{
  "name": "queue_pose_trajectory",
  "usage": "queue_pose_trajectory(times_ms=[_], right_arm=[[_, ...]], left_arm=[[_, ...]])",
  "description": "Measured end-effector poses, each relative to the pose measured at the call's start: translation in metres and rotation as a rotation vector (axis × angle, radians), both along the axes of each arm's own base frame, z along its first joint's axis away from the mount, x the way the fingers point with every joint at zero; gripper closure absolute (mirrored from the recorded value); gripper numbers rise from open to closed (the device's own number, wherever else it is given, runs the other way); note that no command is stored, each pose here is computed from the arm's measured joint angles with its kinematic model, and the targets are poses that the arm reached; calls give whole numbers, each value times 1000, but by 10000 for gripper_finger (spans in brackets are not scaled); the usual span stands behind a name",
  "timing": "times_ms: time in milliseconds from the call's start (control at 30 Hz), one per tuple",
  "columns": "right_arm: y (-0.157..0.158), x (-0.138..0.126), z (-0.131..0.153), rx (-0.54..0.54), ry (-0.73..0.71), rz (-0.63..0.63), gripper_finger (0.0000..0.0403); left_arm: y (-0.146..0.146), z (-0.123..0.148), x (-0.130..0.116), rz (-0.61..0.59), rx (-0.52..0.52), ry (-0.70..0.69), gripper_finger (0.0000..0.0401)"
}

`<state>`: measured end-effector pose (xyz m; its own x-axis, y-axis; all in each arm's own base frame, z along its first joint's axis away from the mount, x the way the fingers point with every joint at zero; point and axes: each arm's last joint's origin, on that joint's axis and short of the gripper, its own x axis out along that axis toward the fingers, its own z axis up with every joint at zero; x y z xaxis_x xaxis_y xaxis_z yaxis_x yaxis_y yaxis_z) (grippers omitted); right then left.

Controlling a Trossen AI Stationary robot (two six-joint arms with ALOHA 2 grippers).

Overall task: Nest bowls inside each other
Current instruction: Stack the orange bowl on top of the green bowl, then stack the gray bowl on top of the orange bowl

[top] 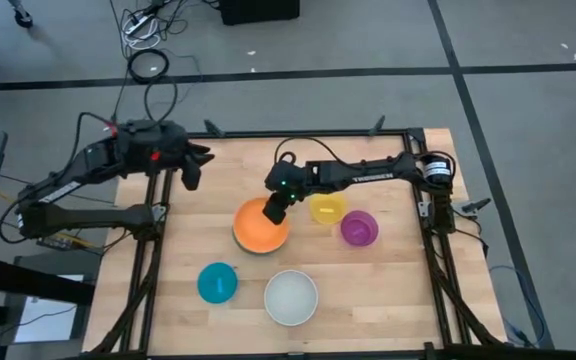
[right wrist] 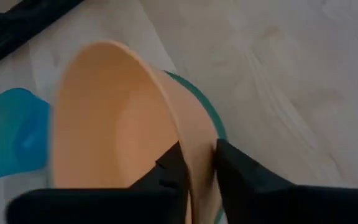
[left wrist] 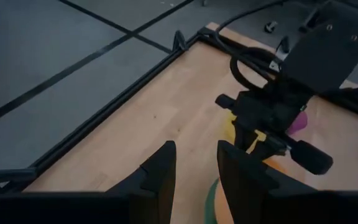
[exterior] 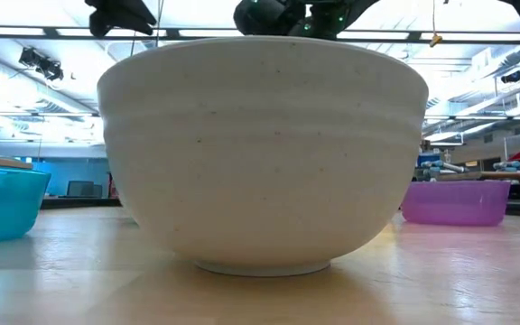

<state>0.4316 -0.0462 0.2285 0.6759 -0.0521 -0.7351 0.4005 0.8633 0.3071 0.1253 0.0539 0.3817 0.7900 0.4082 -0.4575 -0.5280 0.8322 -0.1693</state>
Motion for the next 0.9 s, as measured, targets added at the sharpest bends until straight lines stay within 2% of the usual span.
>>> queue_pose_trajectory(times_ms=[133, 267, 400, 633, 733, 833, 900], right_arm=[[0, -3, 7, -2, -8, 4, 285], [2, -10, 14, 22, 19, 24, 260], [18, -31, 28, 87, 121, 104, 253], [73, -65, 44, 202, 307, 277, 251], [89, -68, 40, 278, 356, 309, 246], [98, -68, 35, 310, 369, 317, 243], [101, -65, 32, 328, 338, 309, 241]], left_arm=[[-2, 1, -5, 4, -1, -10, 274], [-2, -1, -6, 7, -14, 11, 274], [-3, -3, -7, 9, -28, 35, 274], [-3, -5, -8, 9, -35, 52, 274], [-3, -7, -6, 11, -38, 47, 274], [-2, -11, -5, 20, -57, 54, 274], [-2, -15, -4, 22, -64, 61, 274]])
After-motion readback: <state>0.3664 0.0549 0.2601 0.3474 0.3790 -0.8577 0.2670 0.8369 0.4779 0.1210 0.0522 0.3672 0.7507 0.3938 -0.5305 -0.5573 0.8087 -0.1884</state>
